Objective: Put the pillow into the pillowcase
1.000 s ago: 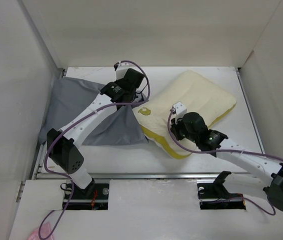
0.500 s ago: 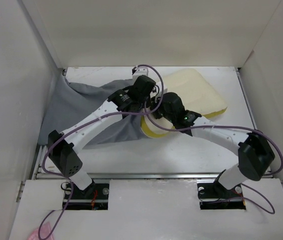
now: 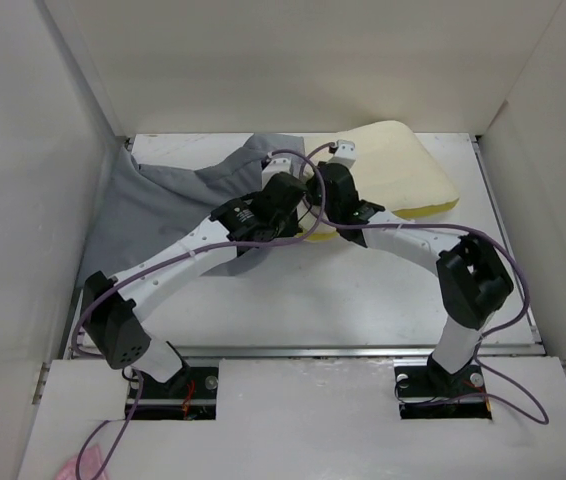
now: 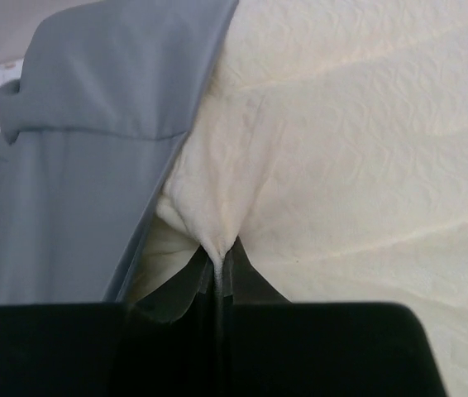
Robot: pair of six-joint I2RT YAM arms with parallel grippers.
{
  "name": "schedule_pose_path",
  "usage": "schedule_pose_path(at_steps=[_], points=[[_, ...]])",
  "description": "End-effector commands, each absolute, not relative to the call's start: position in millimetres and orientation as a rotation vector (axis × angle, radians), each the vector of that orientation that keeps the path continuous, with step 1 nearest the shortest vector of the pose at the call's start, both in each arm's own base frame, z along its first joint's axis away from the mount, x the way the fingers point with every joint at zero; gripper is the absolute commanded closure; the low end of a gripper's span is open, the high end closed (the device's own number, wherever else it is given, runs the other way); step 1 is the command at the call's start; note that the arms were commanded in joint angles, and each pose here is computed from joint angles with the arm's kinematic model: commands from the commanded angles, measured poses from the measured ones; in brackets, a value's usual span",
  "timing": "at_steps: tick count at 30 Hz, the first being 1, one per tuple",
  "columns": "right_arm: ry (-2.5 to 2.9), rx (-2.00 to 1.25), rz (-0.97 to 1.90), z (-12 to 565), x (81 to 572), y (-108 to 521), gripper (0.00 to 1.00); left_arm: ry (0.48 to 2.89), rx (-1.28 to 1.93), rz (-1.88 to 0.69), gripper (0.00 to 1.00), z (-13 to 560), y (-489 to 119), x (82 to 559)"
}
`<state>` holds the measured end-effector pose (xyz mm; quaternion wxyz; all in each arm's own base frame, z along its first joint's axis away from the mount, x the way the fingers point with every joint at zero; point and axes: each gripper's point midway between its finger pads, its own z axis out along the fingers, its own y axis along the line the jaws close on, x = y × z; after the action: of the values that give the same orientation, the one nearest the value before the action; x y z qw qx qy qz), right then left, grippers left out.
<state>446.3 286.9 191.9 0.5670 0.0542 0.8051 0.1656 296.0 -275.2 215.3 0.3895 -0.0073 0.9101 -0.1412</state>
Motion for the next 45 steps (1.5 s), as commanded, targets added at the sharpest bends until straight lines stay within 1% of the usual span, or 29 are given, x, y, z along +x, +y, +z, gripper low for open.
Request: schedule_pose_path(at_steps=[1,3,6,8,10,11,13,14,16,18,19,20,21,24,25,27,28,31,33,34,35,37,38,39,40,41,42,43,45], points=[[1.585,0.343,0.624,288.2,480.7,290.2,1.0,2.33,0.053,-0.436,1.0,221.6,-283.2,279.6],[1.553,0.321,0.676,305.1,480.5,297.9,1.0,2.325,0.063,-0.435,1.0,223.8,-287.1,283.2],[1.535,0.357,0.718,312.7,483.2,306.1,1.0,2.334,0.076,-0.421,1.0,222.2,-294.1,289.6],[1.535,0.425,0.74,307.8,491.2,308.9,1.0,2.325,0.105,-0.464,1.0,226.6,-306.0,293.1],[1.529,0.46,0.759,310.7,498.5,313.7,1.0,2.281,0.155,-0.531,1.0,245.9,-317.2,295.0],[1.547,0.499,0.768,301.8,503.6,317.1,1.0,2.297,0.17,-0.547,1.0,242.0,-321.0,292.9],[1.52,0.546,0.777,318.6,508.6,315.7,1.0,2.294,0.182,-0.543,1.0,244.7,-320.4,292.9],[1.535,0.569,0.761,315.7,509.0,313.0,1.0,2.294,0.182,-0.543,1.0,244.7,-320.4,292.8],[1.521,0.608,0.766,316.6,510.1,310.1,1.0,2.336,0.193,-0.507,1.0,229.7,-312.6,286.1],[1.484,0.606,0.799,340.9,507.3,299.2,1.0,2.36,0.145,-0.452,1.0,220.0,-301.6,284.6],[1.484,0.6,0.807,347.2,506.5,293.9,1.0,2.364,0.114,-0.412,1.0,217.5,-292.5,283.9],[1.477,0.597,0.814,353.1,508.0,283.4,1.0,2.405,0.092,-0.321,1.0,202.0,-277.2,279.3],[1.46,0.604,0.815,365.7,501.9,272.9,1.0,2.387,0.046,-0.257,1.0,203.0,-264.0,281.6],[1.468,0.582,0.794,368.3,491.1,261.0,1.0,2.382,-0.001,-0.228,1.0,204.4,-244.2,280.1],[1.455,0.555,0.8,380.5,485.1,259.2,1.0,2.376,0.017,-0.243,1.0,208.8,-244.1,278.1],[1.486,0.539,0.801,371.9,481.1,260.7,1.0,2.339,0.036,-0.267,1.0,224.9,-241.8,277.1],[1.478,0.532,0.814,378.2,477.8,260.5,1.0,2.333,0.051,-0.295,1.0,231.0,-244.1,275.4],[1.481,0.554,0.841,378.5,477.7,270.8,1.0,2.285,0.155,-0.416,1.0,252.0,-265.3,266.6],[1.52,0.562,0.852,364.5,480.9,291.7,1.0,2.278,0.23,-0.53,1.0,260.0,-284.3,258.2],[1.514,0.564,0.877,371.5,477.4,306.1,1.0,2.26,0.266,-0.576,1.0,264.4,-293.8,255.0],[1.562,0.573,0.876,352.2,480.9,319.6,1.0,2.268,0.293,-0.594,1.0,263.6,-299.4,253.9],[1.589,0.566,0.864,340.2,481.5,336.4,1.0,2.257,0.301,-0.608,1.0,271.4,-304.4,253.3],[1.605,0.574,0.835,335.0,482.6,340.6,1.0,2.255,0.3,-0.609,1.0,274.3,-304.0,253.0],[1.643,0.566,0.775,315.0,485.9,343.9,1.0,2.238,0.282,-0.591,1.0,278.9,-301.8,257.0],[1.663,0.561,0.736,308.3,483.1,343.2,1.0,2.207,0.256,-0.58,1.0,289.4,-296.8,260.0],[1.704,0.553,0.643,281.0,476.4,339.7,1.0,2.175,0.22,-0.546,1.0,300.9,-288.8,264.9],[1.712,0.538,0.591,267.3,471.1,335.8,1.0,2.126,0.119,-0.469,1.0,311.3,-273.9,277.0],[1.725,0.532,0.534,251.1,465.1,328.9,1.0,2.098,0.055,-0.457,1.0,322.8,-262.4,280.8],[1.799,0.526,0.455,196.4,448.1,310.2,1.0,2.03,-0.082,-0.39,1.0,339.2,-231.0,302.5]])
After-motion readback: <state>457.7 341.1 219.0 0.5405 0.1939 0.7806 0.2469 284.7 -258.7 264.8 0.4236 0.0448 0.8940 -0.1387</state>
